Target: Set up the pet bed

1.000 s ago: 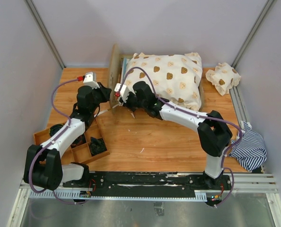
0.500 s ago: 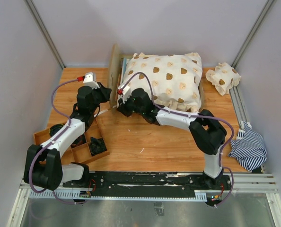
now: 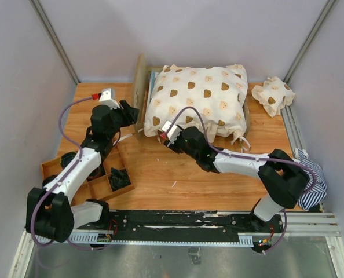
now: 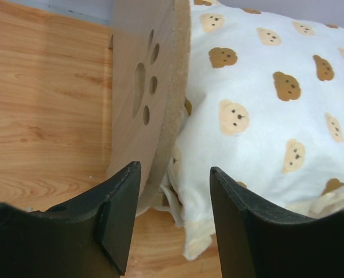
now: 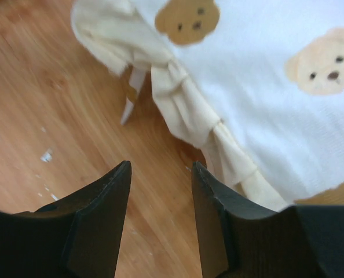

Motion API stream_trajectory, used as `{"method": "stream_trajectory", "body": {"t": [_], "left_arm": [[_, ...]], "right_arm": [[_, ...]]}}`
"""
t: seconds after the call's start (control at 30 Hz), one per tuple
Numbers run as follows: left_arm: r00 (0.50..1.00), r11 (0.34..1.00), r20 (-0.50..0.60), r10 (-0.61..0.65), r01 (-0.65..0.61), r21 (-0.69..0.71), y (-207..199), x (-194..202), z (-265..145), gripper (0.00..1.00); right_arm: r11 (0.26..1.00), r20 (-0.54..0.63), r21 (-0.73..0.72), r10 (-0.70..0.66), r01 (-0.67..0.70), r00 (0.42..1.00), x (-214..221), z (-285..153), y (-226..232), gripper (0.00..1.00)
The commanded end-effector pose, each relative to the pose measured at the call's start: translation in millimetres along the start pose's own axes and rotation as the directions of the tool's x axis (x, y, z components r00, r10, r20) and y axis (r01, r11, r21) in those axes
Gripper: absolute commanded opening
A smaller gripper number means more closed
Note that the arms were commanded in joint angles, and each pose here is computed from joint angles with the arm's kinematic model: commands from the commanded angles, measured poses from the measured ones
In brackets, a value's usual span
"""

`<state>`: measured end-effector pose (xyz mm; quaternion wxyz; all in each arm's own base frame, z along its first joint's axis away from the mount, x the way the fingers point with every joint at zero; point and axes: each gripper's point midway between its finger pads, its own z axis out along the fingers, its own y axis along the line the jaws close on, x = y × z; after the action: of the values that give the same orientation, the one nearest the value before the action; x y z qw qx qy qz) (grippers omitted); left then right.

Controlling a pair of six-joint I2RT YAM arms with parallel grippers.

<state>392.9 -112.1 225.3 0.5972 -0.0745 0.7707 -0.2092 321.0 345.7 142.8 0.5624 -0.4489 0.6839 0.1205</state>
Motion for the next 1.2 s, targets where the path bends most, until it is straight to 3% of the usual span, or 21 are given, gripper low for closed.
{"method": "stream_trajectory", "body": {"t": [0.0,0.3,0.57,0.63,0.77,0.8,1.03,1.17], "left_arm": [[1.000,0.998,-0.014,-0.024,0.025,0.063,-20.0,-9.5,-26.1,0.56],[0.979,0.955,-0.168,-0.117,0.158,0.252,-48.0,48.9,-66.5,0.66],[0.964,0.929,-0.225,-0.141,0.207,0.306,-65.0,86.6,-67.4,0.73],[0.966,0.930,-0.212,-0.150,0.210,0.301,-63.8,89.6,-63.9,0.73],[0.972,0.945,-0.171,-0.161,0.201,0.257,-54.0,92.0,-50.6,0.72],[0.973,0.950,-0.167,-0.162,0.199,0.239,-50.3,94.2,-46.5,0.71],[0.971,0.957,-0.171,-0.166,0.200,0.209,-46.4,109.6,-26.5,0.68],[0.974,0.964,-0.160,-0.158,0.188,0.189,-45.4,114.5,-20.1,0.60]], "right_arm": [[0.948,-0.030,0.132,-0.287,0.289,0.957,18.9,-2.6,-25.7,0.50],[0.767,-0.081,0.237,-0.596,0.596,0.799,30.0,1.9,-51.4,0.60],[0.621,-0.207,0.259,-0.712,0.740,0.671,50.4,13.0,-68.0,0.59],[0.598,-0.234,0.296,-0.711,0.745,0.663,48.7,13.0,-76.8,0.49],[0.598,-0.201,0.300,-0.722,0.743,0.662,44.9,10.4,-73.8,0.07],[0.607,-0.189,0.300,-0.718,0.736,0.670,44.5,8.9,-72.3,0.01],[0.697,-0.069,0.263,-0.676,0.667,0.733,38.9,-5.2,-59.4,0.00],[0.735,-0.011,0.240,-0.651,0.634,0.759,33.1,-11.9,-53.7,0.00]]}}
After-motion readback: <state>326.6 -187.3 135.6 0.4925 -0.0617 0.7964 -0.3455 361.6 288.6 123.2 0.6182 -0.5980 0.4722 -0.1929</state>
